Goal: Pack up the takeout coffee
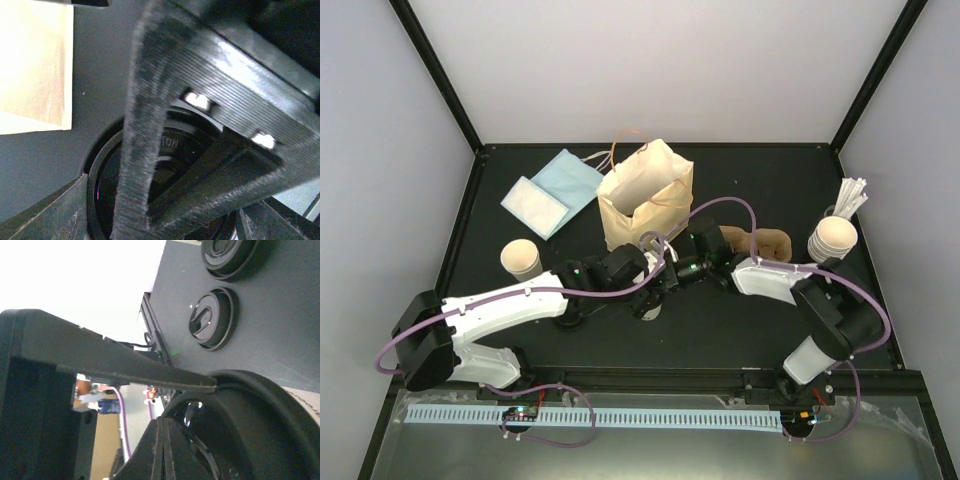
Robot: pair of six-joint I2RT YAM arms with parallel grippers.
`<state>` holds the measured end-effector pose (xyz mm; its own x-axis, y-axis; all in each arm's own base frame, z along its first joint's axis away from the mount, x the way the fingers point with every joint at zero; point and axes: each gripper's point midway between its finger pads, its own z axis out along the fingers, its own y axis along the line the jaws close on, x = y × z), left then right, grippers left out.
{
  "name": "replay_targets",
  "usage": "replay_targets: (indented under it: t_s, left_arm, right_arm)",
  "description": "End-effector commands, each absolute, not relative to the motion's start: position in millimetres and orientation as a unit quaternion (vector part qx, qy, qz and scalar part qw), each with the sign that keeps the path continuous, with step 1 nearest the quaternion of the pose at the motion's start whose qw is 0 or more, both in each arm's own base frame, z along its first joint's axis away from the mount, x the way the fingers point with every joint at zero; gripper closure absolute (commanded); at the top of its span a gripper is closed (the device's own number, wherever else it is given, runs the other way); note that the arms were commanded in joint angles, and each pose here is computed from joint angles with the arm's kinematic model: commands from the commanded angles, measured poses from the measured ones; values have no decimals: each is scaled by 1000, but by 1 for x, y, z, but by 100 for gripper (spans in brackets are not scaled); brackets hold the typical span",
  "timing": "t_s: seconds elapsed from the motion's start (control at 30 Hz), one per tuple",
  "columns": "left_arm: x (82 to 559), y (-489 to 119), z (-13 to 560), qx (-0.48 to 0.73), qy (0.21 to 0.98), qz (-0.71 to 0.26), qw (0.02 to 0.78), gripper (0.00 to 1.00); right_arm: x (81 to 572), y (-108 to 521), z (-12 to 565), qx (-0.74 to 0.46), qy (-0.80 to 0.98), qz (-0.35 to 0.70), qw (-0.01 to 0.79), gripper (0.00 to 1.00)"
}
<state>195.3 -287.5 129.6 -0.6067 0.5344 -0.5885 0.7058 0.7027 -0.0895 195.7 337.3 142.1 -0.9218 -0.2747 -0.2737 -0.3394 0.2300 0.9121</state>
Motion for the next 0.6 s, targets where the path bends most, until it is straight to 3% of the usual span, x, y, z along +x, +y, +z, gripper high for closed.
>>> replay_targets:
  t_s: [0.0,0.13,0.4,0.57]
  left_arm:
    - [170,-282,105,365,892,-167,206,28]
    - [172,-282,106,365,892,-165,207,28]
    - [173,-282,108,364,893,-161,208,28]
    - [172,-282,107,363,894,-162,207,28]
  right_arm:
    - [205,327,82,-135,821,554,-2,99]
    - [204,323,80,-133,824,551,-1,99]
    - [223,331,169,-175,785,590,65,99]
    - [221,320,109,-149,837,526,34,99]
